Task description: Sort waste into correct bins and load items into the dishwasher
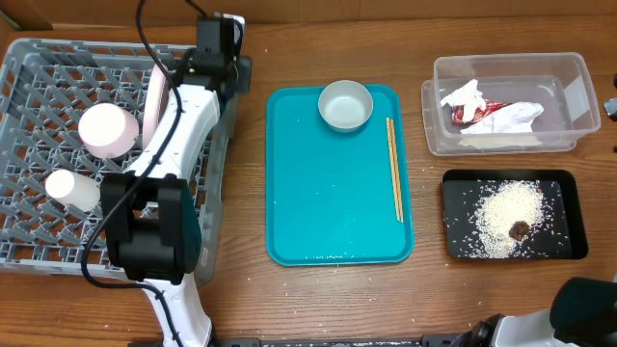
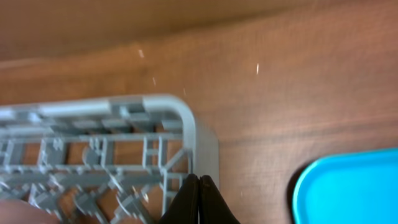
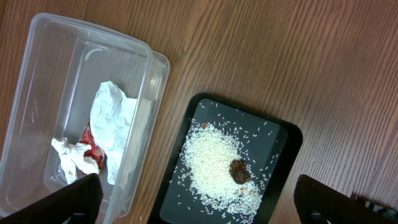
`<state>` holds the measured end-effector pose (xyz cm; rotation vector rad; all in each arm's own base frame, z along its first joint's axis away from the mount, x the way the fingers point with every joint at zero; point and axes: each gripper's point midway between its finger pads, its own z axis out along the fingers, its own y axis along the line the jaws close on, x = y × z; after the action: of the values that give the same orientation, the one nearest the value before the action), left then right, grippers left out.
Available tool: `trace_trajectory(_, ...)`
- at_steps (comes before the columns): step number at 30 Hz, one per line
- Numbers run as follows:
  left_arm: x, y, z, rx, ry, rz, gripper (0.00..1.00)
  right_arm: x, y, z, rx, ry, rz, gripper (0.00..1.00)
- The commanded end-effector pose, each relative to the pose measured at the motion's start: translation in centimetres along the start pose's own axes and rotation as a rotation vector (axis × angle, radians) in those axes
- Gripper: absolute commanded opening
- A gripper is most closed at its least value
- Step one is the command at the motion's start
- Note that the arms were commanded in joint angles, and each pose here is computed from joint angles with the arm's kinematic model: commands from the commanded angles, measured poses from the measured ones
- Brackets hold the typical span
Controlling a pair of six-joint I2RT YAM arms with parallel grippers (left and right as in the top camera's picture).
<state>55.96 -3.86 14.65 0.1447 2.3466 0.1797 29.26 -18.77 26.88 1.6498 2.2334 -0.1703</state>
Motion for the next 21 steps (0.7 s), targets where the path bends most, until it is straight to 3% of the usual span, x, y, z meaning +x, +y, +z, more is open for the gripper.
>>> trace_trajectory(1,-1.7,0.4,-0.3,0.008,-0.034,-0.048,0.04,-0.5,0.1,-0.5,-0.007,-0.025,0.002,1.0)
trace_trajectory(21,4.1,-0.3,4.6,0.023,0.132,-0.03,0.04,-0.5,0.1,-0.5,-0.007,-0.025,0.002,1.0)
